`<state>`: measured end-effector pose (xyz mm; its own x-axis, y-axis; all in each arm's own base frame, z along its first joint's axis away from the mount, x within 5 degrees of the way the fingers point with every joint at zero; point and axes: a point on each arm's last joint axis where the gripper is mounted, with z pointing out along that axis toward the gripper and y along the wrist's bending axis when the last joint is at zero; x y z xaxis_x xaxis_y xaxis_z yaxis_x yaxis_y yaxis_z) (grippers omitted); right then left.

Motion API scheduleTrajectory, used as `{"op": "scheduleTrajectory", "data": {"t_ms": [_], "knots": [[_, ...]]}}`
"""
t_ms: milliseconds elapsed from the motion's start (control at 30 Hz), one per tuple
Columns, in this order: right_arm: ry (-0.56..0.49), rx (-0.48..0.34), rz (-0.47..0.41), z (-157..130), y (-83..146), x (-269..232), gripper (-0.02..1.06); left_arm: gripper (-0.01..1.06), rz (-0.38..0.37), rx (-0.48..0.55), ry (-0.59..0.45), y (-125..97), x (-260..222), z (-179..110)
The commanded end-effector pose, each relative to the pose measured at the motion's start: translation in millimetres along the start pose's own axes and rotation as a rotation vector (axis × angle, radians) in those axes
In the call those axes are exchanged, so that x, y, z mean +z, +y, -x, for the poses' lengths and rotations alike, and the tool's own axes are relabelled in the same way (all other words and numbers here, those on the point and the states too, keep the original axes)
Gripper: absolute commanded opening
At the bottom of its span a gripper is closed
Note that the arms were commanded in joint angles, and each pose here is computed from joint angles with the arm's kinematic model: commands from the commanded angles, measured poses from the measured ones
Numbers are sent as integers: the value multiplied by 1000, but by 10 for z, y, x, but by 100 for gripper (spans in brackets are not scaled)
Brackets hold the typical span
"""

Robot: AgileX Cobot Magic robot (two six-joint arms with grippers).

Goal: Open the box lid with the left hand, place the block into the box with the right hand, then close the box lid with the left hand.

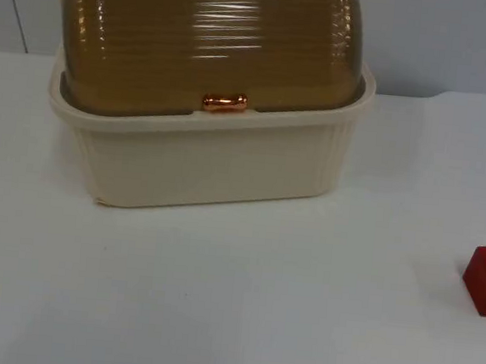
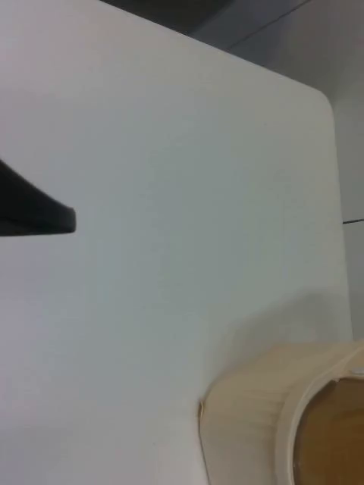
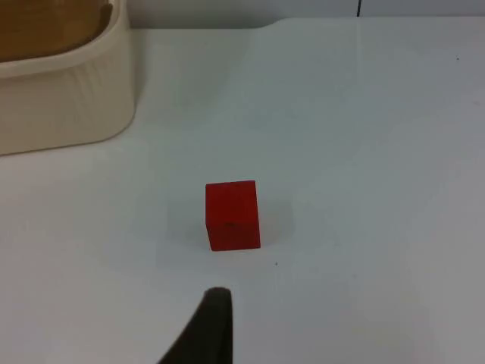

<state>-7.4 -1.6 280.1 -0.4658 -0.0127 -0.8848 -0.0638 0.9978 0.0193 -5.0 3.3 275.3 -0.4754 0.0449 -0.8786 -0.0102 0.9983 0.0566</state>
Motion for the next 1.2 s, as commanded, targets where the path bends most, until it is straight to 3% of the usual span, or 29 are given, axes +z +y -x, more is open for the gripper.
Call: {"op": "scheduleTrajectory", "data": {"t_ms": [0,700,867,1000,1033,1167], "knots": [[-13,13,2,5,-2,0,93,105,-3,-4,0,1,9,-9],[-49,23,-4,71,-8,-84,93,105,5,-19,-27,12,-52,41],[-62,23,-3,454,2,-212,93,105,55,-60,-88,79,-176,412],[-134,8,-24,1035,-2,-240,93,105,36,-125,-222,93,-202,1047],[-134,8,-24,1035,-2,-240,93,105,36,-125,-222,93,-202,1047],[-252,-13,-58,1604,-15,-107,93,105,41,-104,-260,114,-107,1583]]}}
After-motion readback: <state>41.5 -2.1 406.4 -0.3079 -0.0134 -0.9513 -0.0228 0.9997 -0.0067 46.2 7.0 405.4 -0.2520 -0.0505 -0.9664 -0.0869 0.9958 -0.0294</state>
